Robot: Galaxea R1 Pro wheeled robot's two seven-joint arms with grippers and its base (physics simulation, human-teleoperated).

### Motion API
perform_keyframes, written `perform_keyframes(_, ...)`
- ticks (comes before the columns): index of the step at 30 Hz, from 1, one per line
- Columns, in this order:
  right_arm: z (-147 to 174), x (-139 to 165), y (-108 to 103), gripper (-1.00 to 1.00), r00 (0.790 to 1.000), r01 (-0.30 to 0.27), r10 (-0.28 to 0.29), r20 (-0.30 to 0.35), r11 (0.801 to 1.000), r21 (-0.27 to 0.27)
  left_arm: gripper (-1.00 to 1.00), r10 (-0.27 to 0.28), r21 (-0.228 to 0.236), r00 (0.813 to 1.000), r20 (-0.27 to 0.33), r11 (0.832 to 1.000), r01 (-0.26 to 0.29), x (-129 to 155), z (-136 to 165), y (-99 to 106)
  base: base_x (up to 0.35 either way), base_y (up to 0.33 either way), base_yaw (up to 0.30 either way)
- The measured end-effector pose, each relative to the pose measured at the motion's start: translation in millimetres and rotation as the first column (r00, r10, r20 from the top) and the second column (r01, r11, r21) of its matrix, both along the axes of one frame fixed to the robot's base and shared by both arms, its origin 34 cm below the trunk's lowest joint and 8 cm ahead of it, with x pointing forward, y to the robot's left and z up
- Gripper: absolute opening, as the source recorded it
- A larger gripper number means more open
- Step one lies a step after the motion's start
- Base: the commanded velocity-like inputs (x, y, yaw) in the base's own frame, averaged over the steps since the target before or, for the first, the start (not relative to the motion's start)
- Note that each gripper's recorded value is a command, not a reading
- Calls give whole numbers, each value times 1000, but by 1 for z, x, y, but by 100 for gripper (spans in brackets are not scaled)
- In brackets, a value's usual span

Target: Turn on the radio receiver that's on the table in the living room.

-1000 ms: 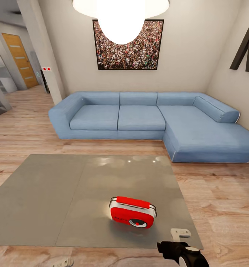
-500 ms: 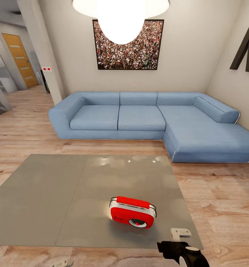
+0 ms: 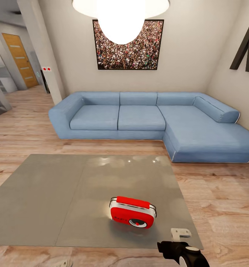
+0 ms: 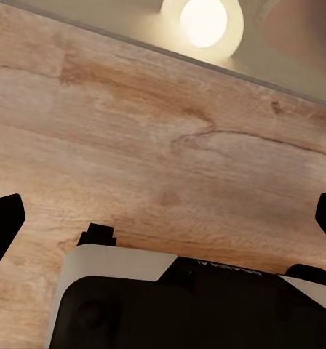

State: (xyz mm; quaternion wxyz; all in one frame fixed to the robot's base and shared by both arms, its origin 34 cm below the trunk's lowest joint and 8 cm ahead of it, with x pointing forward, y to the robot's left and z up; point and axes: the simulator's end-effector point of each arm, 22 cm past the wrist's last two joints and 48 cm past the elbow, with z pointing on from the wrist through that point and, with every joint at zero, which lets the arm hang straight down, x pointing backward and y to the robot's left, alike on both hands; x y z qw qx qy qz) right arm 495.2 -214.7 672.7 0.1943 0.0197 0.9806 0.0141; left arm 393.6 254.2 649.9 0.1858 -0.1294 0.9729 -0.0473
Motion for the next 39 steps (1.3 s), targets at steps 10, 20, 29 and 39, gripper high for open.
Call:
perform_keyframes(10,0,0,1,100,1000,-1,1,2,1000,1,100,0,-1,1000,0,1000,0,0,0,-1,0,0,0)
perform_keyframes(20,-1,-1,1,100,1000,-4,4,-4,1000,0,100,0,0,1000,0,1000,0,0,0,-1,0,0,0)
perform_keyframes(29,-1,0,2,100,1000,-3,3,0,1000,3,100,15,5,1000,-1,1000,-15,-1,0,5,0,0,0)
perform_keyframes(39,-1,0,3,100,1000,-3,3,0,1000,5,100,19,6,1000,-2,1000,-19,-1,0,6,-33,-59,128)
